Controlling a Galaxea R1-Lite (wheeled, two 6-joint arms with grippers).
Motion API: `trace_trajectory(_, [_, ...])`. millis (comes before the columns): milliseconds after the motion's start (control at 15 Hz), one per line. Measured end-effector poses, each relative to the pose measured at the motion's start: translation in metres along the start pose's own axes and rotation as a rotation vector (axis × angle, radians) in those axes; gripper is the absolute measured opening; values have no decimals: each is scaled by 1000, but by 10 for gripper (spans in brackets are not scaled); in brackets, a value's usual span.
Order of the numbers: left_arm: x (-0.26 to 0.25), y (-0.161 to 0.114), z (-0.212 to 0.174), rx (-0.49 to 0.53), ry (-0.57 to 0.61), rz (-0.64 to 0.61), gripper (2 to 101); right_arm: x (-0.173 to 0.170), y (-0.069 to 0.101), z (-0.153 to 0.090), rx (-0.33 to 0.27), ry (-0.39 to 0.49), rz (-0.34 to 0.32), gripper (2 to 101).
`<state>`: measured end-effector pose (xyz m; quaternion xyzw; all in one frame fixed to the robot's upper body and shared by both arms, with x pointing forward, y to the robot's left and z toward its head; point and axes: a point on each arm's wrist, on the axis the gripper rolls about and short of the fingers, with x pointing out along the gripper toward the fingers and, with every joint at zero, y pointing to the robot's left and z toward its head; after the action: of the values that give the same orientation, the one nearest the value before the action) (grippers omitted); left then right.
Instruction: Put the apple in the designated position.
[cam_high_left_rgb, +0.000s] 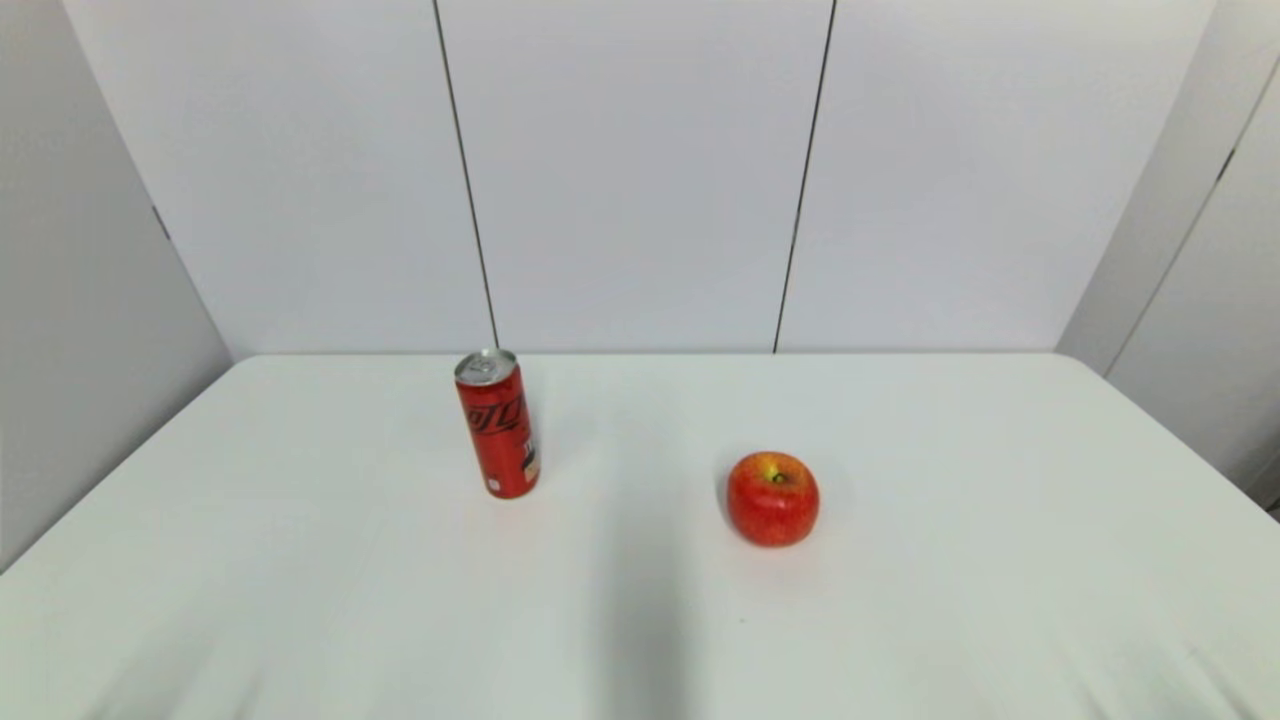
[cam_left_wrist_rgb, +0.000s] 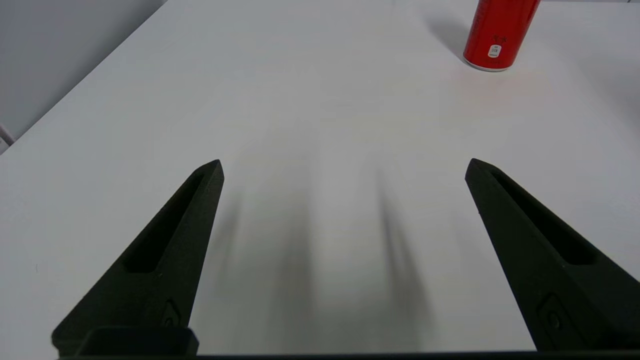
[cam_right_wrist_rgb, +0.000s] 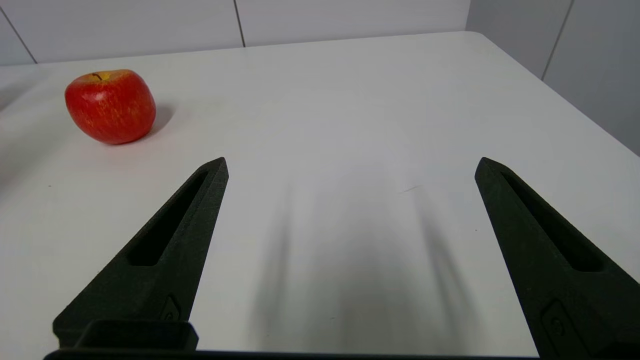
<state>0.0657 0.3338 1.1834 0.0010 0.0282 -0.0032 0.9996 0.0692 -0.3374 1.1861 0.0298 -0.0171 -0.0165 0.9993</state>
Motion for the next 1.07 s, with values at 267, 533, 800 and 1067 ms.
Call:
trace_trajectory(267, [0,0,0,0,-1,0,979,0,0,0,-1,0,0,977])
trace_trajectory(533, [1,0,7,-6,-27,2,979,0,0,0,0,0,0,977])
trace_trajectory(800, [4,-2,71,63,-94,-122,979,0,0,0,1,0,0,977])
trace_trajectory(1067, [37,-10,124,247,-55,-483,979,0,0,0,1,0,0,977])
